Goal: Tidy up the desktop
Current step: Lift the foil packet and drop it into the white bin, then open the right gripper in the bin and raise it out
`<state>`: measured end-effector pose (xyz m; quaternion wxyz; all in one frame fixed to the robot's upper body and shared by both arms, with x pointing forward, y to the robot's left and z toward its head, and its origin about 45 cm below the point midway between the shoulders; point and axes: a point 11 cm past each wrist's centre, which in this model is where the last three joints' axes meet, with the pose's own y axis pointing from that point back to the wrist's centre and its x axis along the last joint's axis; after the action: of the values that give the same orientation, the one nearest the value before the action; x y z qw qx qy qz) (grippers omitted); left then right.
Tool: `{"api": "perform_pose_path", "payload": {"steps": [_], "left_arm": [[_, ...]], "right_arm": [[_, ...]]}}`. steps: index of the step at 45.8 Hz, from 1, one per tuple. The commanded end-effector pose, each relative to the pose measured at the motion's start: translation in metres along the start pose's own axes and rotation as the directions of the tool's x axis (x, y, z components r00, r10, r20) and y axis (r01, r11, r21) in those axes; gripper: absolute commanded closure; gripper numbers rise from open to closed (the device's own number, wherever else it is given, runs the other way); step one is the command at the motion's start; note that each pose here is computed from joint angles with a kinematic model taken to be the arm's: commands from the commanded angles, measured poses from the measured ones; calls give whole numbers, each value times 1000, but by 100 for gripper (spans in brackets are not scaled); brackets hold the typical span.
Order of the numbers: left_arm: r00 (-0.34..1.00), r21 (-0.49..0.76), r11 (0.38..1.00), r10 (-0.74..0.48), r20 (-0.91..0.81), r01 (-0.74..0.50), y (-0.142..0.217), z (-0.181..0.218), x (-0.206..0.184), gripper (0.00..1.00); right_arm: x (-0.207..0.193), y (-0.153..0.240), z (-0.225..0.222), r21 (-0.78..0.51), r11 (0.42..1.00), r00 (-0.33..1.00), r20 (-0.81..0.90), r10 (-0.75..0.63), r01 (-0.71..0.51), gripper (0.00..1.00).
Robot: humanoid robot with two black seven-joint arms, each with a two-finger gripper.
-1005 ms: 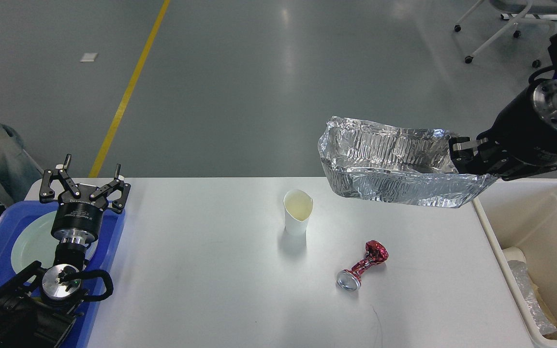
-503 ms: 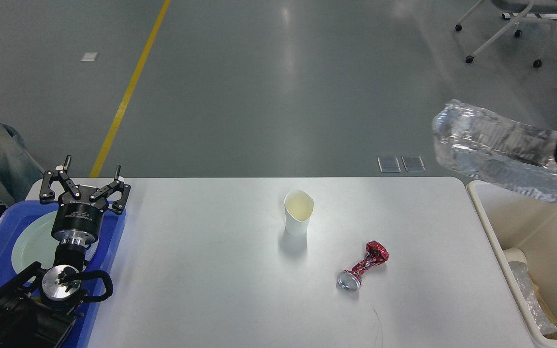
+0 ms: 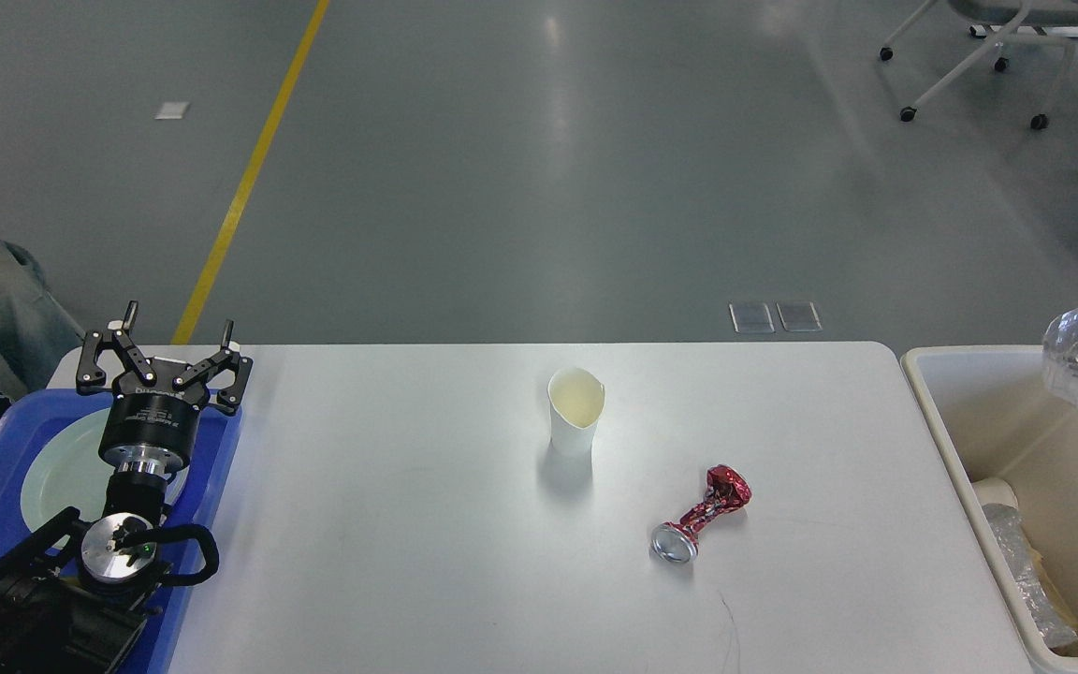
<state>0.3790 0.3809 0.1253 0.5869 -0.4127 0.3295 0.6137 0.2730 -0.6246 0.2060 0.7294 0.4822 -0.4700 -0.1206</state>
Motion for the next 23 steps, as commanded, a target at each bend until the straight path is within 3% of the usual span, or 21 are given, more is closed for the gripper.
{"api": "perform_pose_path", "payload": {"steps": [1,13,23], "left_arm": [[1000,0,1000,0,0,0,0,0,0,4],[1000,0,1000,0,0,0,0,0,0,4],[1000,0,1000,0,0,0,0,0,0,4]], "right_arm": [[-31,-42,8,-24,998,998,27,54,-54,100],[-100,-94,5,-55,972,973,23,230,-228,100],[-128,-101,3,-64,971,972,39,232,-229,100]]}}
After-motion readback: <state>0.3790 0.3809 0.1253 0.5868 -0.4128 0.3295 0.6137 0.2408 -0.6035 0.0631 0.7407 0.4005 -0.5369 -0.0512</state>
